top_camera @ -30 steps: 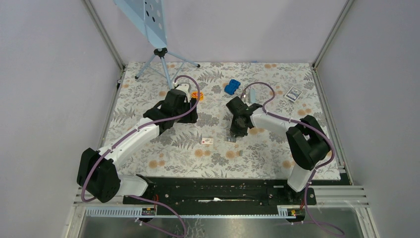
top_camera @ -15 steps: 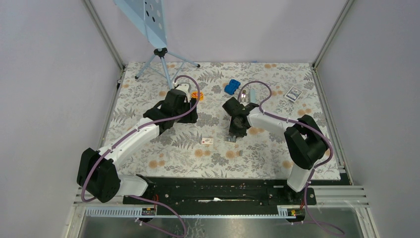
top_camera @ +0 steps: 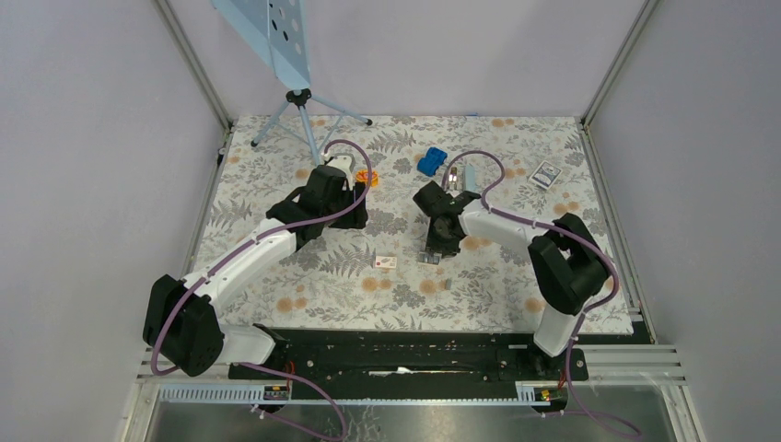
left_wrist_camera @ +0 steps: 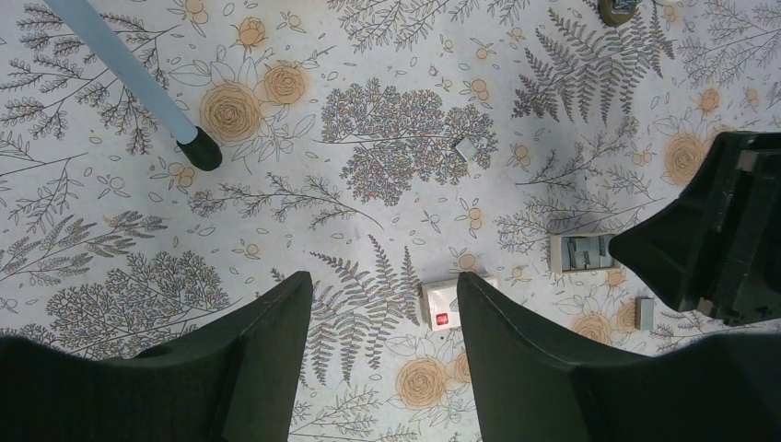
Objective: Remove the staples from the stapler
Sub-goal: Place the staple in the staple box.
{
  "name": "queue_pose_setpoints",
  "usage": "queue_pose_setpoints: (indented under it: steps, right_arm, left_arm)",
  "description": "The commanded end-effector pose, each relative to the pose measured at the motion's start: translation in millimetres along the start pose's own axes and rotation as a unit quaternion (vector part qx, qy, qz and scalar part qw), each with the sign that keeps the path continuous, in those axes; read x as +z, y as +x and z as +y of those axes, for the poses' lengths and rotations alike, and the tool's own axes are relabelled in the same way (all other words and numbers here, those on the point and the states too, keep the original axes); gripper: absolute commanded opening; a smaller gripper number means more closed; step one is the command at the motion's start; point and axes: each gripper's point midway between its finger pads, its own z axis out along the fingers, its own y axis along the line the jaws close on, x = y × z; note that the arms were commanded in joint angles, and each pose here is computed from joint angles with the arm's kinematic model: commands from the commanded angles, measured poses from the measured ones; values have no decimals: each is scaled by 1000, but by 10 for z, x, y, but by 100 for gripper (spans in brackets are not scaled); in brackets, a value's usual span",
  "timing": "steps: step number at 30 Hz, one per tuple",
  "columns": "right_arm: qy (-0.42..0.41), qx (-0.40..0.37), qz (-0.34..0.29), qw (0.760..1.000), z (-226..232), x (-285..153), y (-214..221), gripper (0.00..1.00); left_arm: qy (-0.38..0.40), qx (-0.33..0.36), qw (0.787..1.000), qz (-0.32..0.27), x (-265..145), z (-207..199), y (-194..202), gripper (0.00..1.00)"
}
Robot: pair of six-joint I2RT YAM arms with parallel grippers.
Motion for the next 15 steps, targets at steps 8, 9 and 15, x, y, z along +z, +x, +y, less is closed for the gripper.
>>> queue_pose_setpoints:
  steps: [8, 9, 15]
  right_arm:
    - [0, 15, -22, 1000, -339, -389, 180, 47]
    - [4, 18, -18, 1000, -393, -370, 234, 47]
    - [0, 32, 13, 999, -482, -286, 497, 54]
  left_arm:
    - [3, 0, 1000, -26, -61, 1, -125, 63]
    - [2, -1, 1000, -26, -61, 4, -127, 63]
    - [4, -3, 1000, -25, -53, -7, -117, 63]
